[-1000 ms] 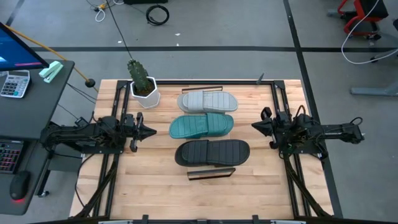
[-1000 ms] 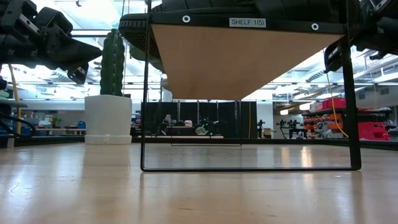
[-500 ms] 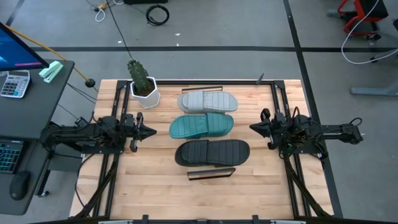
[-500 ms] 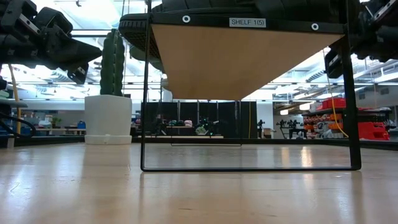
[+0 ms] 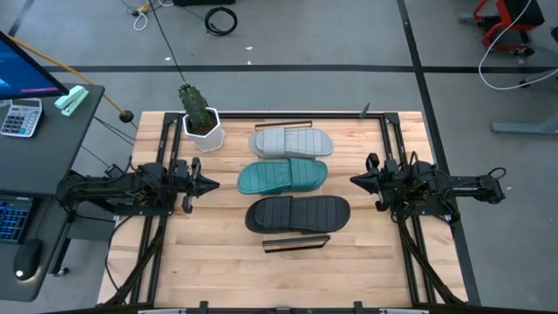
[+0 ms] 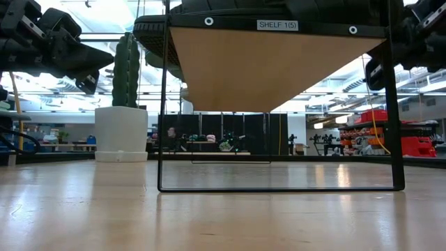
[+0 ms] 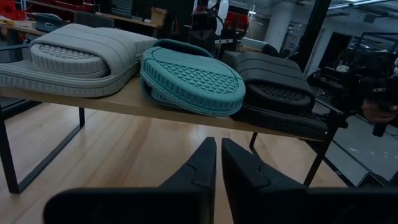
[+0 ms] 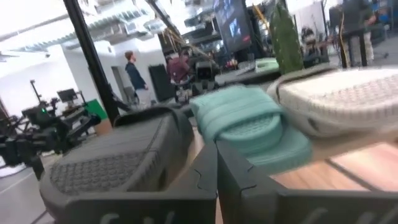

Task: Pick and place slippers onto the shelf
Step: Return to Home Position

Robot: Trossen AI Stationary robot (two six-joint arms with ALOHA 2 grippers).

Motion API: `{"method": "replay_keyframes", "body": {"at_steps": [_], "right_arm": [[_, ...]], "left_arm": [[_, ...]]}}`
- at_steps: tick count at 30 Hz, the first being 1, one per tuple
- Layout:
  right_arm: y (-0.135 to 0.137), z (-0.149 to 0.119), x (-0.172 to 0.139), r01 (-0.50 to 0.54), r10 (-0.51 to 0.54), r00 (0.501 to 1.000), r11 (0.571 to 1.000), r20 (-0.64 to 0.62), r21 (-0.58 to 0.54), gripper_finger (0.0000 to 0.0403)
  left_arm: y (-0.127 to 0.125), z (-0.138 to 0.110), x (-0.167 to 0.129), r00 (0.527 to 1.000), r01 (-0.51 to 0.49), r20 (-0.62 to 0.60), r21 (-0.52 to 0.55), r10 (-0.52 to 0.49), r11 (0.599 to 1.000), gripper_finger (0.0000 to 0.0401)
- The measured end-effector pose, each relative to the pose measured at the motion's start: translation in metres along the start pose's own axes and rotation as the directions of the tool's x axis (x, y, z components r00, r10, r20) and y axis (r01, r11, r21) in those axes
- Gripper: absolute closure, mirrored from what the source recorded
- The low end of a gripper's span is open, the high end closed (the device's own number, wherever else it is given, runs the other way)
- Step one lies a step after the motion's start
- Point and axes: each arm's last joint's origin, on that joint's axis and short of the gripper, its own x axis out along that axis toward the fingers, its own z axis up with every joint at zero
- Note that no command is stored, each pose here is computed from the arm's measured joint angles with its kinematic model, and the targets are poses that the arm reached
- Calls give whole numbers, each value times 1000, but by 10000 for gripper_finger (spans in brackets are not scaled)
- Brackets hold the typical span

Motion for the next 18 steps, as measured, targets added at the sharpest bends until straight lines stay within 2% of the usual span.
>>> {"method": "replay_keyframes", "body": {"at_steps": [4,8,18], "right_arm": [[0,-3,0,-6,6,1000,1000,-30,-13,403],[-3,-10,-1,16,-21,994,999,-110,-40,403],[-3,-11,-1,21,-29,993,997,-118,-69,399]], "left_arm": [[0,0,0,1000,0,-2,0,0,1000,365],[0,0,0,1000,0,-1,0,0,1000,369],[0,0,0,1000,0,-1,0,0,1000,373]]}}
